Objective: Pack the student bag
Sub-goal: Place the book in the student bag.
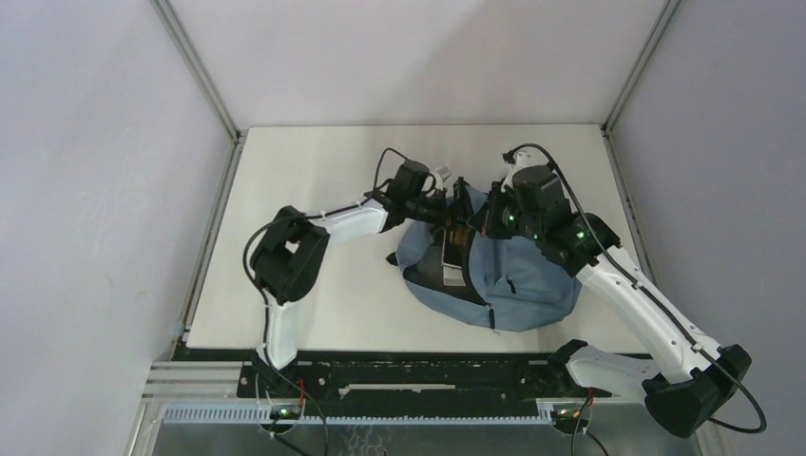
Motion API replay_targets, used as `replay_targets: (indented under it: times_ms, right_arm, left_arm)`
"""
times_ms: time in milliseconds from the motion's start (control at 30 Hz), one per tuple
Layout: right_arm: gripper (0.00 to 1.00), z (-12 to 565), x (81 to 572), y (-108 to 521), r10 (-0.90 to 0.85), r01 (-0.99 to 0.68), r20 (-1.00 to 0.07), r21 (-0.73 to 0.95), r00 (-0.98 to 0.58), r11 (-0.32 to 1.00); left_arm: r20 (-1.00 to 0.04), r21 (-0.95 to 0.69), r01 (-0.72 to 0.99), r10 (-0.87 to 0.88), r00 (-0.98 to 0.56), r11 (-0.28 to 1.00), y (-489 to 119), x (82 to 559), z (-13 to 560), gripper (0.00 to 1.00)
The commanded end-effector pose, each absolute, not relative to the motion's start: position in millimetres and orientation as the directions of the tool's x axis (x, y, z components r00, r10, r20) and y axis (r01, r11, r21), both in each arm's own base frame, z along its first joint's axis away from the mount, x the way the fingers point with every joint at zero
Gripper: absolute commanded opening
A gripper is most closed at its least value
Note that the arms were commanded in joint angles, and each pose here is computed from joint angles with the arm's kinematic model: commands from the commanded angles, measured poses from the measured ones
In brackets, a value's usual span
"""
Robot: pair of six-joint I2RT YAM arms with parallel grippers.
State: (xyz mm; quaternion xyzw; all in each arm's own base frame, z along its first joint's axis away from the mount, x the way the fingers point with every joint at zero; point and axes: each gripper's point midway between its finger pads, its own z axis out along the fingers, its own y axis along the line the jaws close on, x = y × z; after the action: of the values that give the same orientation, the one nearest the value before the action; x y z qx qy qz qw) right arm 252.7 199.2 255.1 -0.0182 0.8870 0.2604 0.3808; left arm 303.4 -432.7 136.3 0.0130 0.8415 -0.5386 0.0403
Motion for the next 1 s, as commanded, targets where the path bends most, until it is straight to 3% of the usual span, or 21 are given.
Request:
replay_targets:
  times_ms: [0, 500, 533, 633, 667, 733, 833, 867, 900, 967]
  right_arm:
    - [0.00, 279, 258, 200, 0.206, -0.282, -0.732, 0.484, -0.649, 0.829]
    - [0.00, 262, 263, 198, 0.196, -0.264, -0.715, 0.478, -0.671, 0.838]
    - [0.00, 262, 264, 198, 0.197, -0.264, -0.714, 0.478, -0.671, 0.838]
    - [0.00, 262, 264, 199, 0.200, -0.263, -0.713, 0.483, -0.672, 0.835]
    - [0.00, 263, 265, 199, 0.202, -0.263, -0.712, 0.484, -0.672, 0.835]
    - [0.00, 262, 265, 201, 0.205, -0.264, -0.709, 0.490, -0.674, 0.831]
    - [0.00, 260, 266, 203, 0.207, -0.263, -0.702, 0.499, -0.681, 0.826]
    - [0.00, 258, 265, 203, 0.208, -0.258, -0.698, 0.500, -0.686, 0.827]
    - [0.00, 257, 265, 203, 0.208, -0.255, -0.695, 0.500, -0.688, 0.828]
    - [0.00, 255, 264, 202, 0.209, -0.253, -0.694, 0.500, -0.689, 0.828]
  left_arm:
    - [-0.269, -0.859, 0.232, -0.017, -0.963, 0.457, -398, 314, 190, 1.00]
    - [-0.260, -0.836, 0.221, -0.009, -0.966, 0.502, -340, 302, 175, 1.00]
    - [-0.252, -0.844, 0.219, -0.003, -0.968, 0.489, -343, 301, 174, 0.97]
    - [-0.220, -0.877, 0.201, 0.006, -0.975, 0.437, -359, 300, 173, 0.78]
    - [-0.212, -0.888, 0.191, -0.005, -0.977, 0.418, -367, 301, 176, 0.66]
    - [-0.227, -0.902, 0.209, -0.003, -0.974, 0.377, -387, 303, 185, 0.63]
    - [-0.231, -0.882, 0.237, 0.066, -0.971, 0.407, -408, 300, 183, 0.73]
    - [-0.229, -0.854, 0.239, 0.078, -0.970, 0.463, -404, 301, 176, 0.81]
    - [-0.238, -0.819, 0.247, 0.085, -0.967, 0.518, -396, 302, 169, 0.95]
    - [-0.249, -0.752, 0.240, 0.073, -0.966, 0.614, -374, 306, 156, 1.00]
